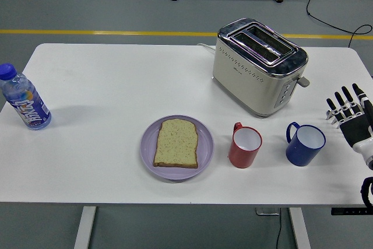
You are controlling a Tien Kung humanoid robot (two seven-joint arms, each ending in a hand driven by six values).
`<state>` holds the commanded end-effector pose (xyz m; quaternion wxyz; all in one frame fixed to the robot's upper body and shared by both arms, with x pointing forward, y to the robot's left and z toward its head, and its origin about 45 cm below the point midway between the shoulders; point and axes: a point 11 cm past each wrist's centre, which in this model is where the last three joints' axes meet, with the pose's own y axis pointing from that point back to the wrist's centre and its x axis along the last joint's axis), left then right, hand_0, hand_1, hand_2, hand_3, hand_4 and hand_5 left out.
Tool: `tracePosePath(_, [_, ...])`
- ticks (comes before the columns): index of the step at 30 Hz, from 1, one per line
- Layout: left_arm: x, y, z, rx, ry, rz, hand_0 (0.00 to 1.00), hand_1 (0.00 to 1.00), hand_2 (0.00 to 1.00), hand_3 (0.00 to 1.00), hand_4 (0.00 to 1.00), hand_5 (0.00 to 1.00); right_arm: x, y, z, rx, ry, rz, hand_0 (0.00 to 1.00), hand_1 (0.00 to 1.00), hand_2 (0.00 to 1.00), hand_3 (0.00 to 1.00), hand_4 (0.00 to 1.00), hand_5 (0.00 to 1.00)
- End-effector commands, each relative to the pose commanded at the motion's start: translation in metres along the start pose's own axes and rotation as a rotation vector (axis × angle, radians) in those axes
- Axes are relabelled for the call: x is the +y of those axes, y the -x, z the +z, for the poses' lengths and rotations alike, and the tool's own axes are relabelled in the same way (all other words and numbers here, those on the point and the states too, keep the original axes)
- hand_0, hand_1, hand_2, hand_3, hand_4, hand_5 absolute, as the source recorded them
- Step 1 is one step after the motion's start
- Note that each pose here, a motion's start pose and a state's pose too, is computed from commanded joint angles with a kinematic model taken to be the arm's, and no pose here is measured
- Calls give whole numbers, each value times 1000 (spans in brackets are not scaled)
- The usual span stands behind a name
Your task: Pick up the cup,pour liquid into bread,place the cup on the desk
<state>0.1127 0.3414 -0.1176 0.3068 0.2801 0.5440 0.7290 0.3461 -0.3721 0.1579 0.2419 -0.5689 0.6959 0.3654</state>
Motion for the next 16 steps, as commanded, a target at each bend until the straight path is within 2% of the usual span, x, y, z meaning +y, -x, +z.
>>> tracePosePath(16, [0, -1, -1, -12, -5, 5, 690, 756, 773, 611, 396, 998, 7, -17, -11, 34, -20, 42, 654, 553, 592, 584, 563, 176])
